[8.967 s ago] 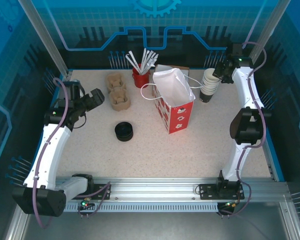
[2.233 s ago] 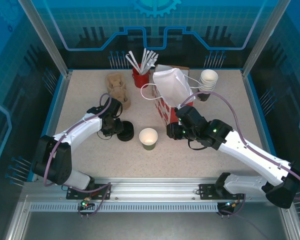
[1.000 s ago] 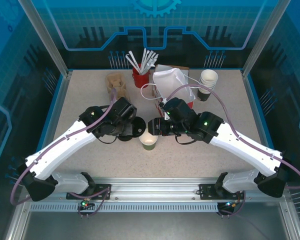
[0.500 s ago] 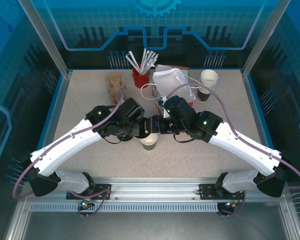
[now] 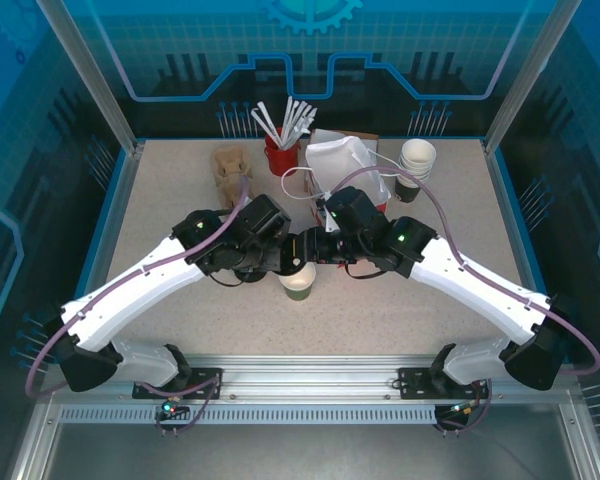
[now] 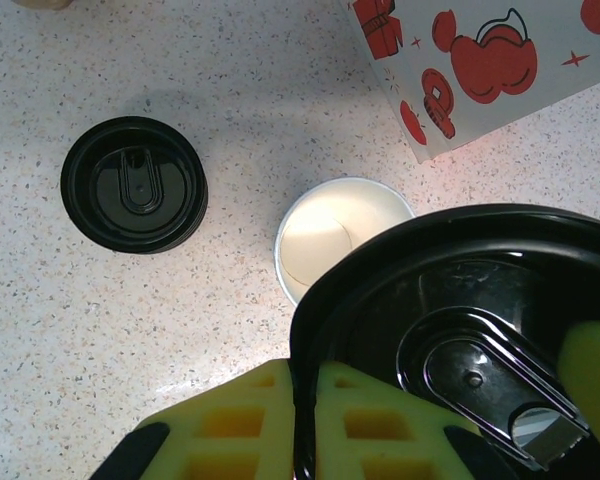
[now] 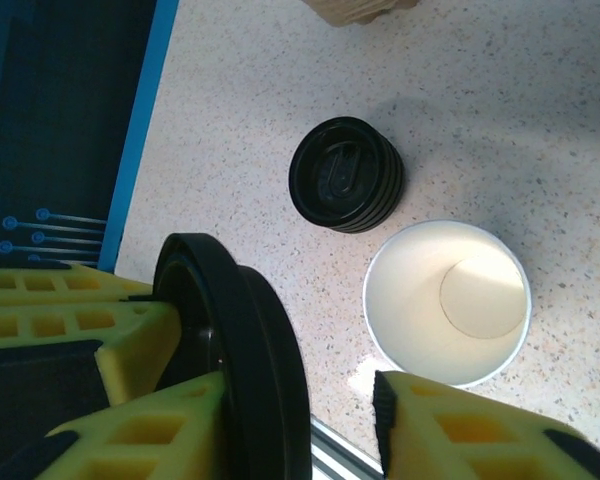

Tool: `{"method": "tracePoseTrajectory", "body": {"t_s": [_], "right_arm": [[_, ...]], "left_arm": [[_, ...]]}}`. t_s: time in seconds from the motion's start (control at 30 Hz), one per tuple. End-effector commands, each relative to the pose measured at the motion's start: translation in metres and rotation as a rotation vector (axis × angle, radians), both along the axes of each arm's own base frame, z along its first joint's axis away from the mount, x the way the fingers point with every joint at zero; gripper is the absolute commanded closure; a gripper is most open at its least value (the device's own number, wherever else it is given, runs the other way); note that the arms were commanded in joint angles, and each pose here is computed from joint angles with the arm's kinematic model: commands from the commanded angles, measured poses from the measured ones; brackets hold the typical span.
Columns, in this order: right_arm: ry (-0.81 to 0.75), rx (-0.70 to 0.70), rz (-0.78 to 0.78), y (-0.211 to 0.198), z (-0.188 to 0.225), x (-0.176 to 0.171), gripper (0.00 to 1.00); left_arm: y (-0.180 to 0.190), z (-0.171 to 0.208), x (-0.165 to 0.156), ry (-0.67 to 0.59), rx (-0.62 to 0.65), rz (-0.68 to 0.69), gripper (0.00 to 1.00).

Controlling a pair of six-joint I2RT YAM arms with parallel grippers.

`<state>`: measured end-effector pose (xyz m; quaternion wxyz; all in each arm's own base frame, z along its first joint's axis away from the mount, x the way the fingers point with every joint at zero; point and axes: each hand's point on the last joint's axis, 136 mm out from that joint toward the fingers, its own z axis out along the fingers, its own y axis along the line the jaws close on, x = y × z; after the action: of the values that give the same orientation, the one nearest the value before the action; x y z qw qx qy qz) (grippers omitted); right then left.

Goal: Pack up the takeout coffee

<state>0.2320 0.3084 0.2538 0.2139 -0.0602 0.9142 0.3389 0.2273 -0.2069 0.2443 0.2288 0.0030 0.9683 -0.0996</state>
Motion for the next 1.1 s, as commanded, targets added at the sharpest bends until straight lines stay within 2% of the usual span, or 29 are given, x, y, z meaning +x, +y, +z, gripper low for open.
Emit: {"method": "tracePoseTrajectory", "body": {"t_s": [0.0,0.07,0.17,0.27,0.43,0.53,0.63,0.77,0.93,1.07], "right_arm": [[0.023,0.012,0.017,0.003,-0.005,0.003,0.67],[0.027,0.014,0.009,0.002,-0.005,0.005,0.78],[0.037,0.012,-0.001,-0.002,-0.007,0.006,0.89],[0.051,-0.005,-0.014,-0.009,-0.008,0.005,0.96],[0.115,-0.033,-0.048,-0.030,-0.013,0.000,0.97],[0.174,-0.042,-0.043,-0.044,-0.016,-0.008,0.97],[0.235,-0.072,-0.036,-0.065,-0.021,-0.019,0.97],[0.313,-0.061,-0.033,-0.093,-0.024,-0.034,0.98],[0.372,-0.065,-0.072,-0.130,-0.029,-0.049,0.98],[0.443,-0.031,-0.089,-0.147,-0.037,-0.060,0.97]], "left_arm": [[-0.008,0.007,0.000,0.004,-0.026,-0.005,0.90],[-0.009,0.006,0.001,0.004,-0.023,-0.011,0.89],[-0.012,0.007,0.003,-0.009,-0.028,-0.027,0.89],[-0.017,0.013,0.004,-0.042,-0.051,-0.071,0.79],[-0.033,0.035,0.005,-0.164,-0.143,-0.214,0.56],[-0.045,0.055,0.002,-0.291,-0.186,-0.346,0.44],[-0.062,0.068,-0.008,-0.427,-0.174,-0.516,0.35],[-0.085,0.073,-0.025,-0.609,-0.115,-0.743,0.31],[-0.106,0.075,-0.042,-0.809,-0.151,-0.966,0.33],[-0.117,0.062,-0.048,-0.914,-0.122,-1.087,0.32]]}}
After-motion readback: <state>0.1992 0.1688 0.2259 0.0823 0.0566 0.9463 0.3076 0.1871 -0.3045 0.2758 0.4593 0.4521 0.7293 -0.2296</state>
